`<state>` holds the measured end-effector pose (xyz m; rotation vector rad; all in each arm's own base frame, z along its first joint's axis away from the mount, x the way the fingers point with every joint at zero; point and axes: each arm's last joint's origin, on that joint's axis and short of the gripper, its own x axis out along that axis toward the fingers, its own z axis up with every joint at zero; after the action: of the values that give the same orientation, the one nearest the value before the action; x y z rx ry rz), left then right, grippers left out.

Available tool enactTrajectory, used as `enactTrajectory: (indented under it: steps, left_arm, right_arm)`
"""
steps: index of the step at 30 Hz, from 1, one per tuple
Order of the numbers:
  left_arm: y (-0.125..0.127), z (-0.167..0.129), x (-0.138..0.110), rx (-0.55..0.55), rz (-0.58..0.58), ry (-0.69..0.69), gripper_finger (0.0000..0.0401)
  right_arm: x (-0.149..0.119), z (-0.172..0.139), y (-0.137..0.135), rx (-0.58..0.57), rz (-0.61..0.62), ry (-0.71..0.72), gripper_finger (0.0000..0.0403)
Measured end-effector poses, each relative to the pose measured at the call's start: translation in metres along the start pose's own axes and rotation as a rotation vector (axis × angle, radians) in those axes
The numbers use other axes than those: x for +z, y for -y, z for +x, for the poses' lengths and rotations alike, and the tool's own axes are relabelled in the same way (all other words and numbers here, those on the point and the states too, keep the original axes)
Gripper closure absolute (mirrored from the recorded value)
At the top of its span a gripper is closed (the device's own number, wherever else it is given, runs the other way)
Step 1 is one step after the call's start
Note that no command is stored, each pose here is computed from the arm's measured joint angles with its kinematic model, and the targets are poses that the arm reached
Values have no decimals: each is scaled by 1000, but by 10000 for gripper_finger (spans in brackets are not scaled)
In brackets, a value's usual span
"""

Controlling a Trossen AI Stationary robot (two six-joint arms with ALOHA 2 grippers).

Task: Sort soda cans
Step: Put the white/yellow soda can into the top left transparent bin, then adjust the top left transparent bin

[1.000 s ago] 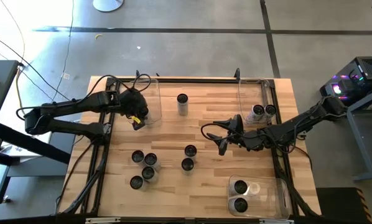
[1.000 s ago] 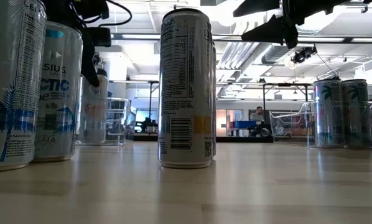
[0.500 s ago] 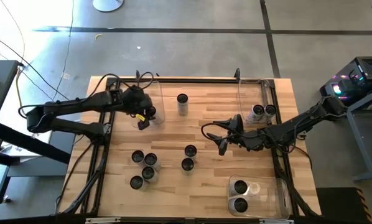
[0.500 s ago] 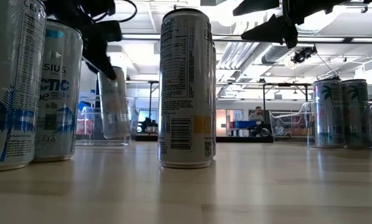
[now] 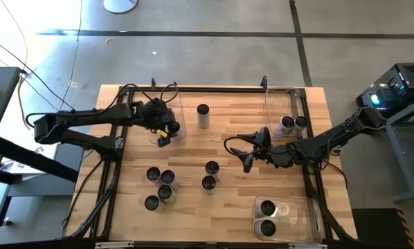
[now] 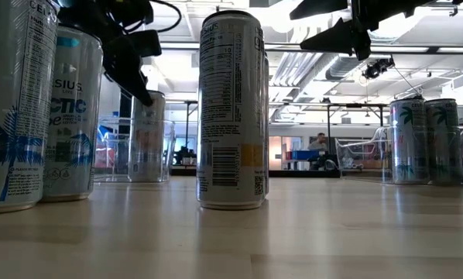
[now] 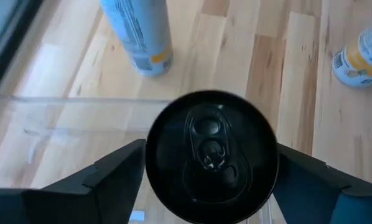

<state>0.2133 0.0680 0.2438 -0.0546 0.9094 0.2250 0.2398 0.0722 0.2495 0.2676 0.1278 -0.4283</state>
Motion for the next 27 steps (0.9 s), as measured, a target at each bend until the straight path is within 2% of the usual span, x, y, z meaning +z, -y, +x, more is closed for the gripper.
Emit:
enactTrajectory:
  steps: [5,11,17,21,27]
  left_arm:
    - [0,-8,1,5,6,33,87]
    - [1,-33,-4,17,-5,88,85]
    - [3,-60,-29,29,-51,-8,88]
    - [6,-60,-37,13,-55,-98,111]
    - [9,-40,-34,-21,-6,-194,173]
  right_arm:
    - [0,0,0,0,0,0,93]
    - [0,0,0,0,0,0,93]
    - [0,0,0,0,-1,0,93]
    - [0,0,0,-2,-8,0,93]
    - [1,2,2,-10,-13,1,93]
